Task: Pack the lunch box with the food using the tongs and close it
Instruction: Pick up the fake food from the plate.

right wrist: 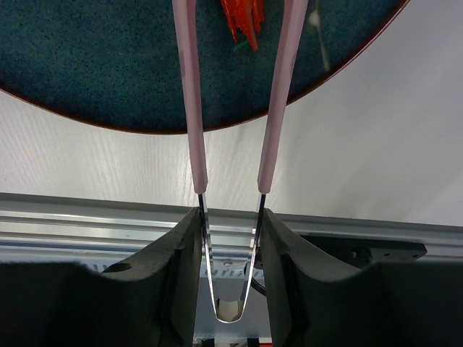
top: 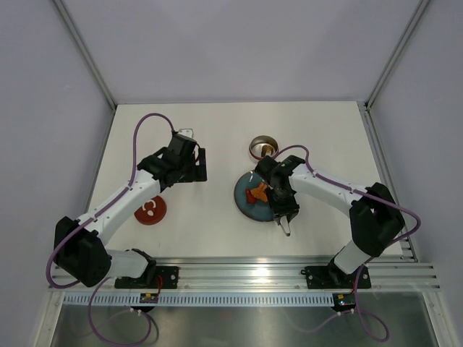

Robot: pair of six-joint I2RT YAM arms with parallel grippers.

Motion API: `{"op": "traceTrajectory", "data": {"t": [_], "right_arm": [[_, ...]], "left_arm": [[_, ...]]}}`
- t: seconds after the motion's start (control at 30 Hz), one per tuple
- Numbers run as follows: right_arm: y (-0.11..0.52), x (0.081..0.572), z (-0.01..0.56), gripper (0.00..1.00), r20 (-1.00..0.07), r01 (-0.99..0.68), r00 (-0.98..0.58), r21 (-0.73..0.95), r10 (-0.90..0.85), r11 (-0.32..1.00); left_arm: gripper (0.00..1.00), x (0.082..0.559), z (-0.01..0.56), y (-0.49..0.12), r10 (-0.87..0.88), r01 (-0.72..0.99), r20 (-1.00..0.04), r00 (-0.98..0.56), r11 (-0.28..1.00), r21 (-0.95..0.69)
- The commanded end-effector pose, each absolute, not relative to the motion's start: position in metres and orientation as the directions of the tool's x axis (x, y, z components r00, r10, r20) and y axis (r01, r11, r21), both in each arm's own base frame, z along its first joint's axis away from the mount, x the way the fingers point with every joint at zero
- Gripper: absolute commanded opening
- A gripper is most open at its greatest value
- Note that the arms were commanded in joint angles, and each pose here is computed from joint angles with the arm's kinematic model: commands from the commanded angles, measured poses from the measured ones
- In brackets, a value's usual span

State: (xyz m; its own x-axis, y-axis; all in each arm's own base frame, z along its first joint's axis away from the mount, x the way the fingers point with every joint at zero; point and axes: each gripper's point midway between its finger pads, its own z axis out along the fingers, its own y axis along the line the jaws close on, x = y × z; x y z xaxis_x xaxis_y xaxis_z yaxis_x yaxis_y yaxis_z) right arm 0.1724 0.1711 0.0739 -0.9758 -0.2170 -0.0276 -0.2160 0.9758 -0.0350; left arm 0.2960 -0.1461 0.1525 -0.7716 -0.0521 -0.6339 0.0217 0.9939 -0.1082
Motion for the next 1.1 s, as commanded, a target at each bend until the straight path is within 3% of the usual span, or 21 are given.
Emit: {"op": "traceTrajectory", "data": {"t": [0.0,0.17,0.43,0.57,0.7,1.07], "right_arm": [[0.177,0.184,0.077,0.42,-0.068,-0.236,-0.969,-0.038,-0.238,0.971],[0.177,0.186,0.074,0.4,-0.065,-0.244,-0.967,-0.044,-0.247,0.969],[0.18,0.186,0.074,0.29,-0.068,-0.245,-0.967,-0.028,-0.246,0.969],[0.178,0.185,0.079,0.19,-0.076,-0.242,-0.967,-0.029,-0.243,0.97],[0.177,0.19,0.094,0.0,-0.116,-0.233,-0.965,-0.035,-0.235,0.972],[0.18,0.206,0.136,0.0,-0.234,-0.22,-0.947,-0.027,-0.221,0.975]], "left_arm": [[0.84,0.308,0.161,-0.147,-0.073,0.005,-0.667,-0.742,0.993,-0.114],[0.84,0.308,0.162,-0.148,-0.074,0.005,-0.669,-0.74,0.993,-0.115],[0.84,0.307,0.162,-0.146,-0.077,-0.002,-0.667,-0.741,0.994,-0.112],[0.84,0.308,0.162,-0.146,-0.079,-0.002,-0.667,-0.741,0.993,-0.115],[0.84,0.308,0.164,-0.148,-0.081,0.001,-0.668,-0.739,0.993,-0.121],[0.84,0.308,0.166,-0.148,-0.077,0.006,-0.673,-0.736,0.993,-0.12]]}}
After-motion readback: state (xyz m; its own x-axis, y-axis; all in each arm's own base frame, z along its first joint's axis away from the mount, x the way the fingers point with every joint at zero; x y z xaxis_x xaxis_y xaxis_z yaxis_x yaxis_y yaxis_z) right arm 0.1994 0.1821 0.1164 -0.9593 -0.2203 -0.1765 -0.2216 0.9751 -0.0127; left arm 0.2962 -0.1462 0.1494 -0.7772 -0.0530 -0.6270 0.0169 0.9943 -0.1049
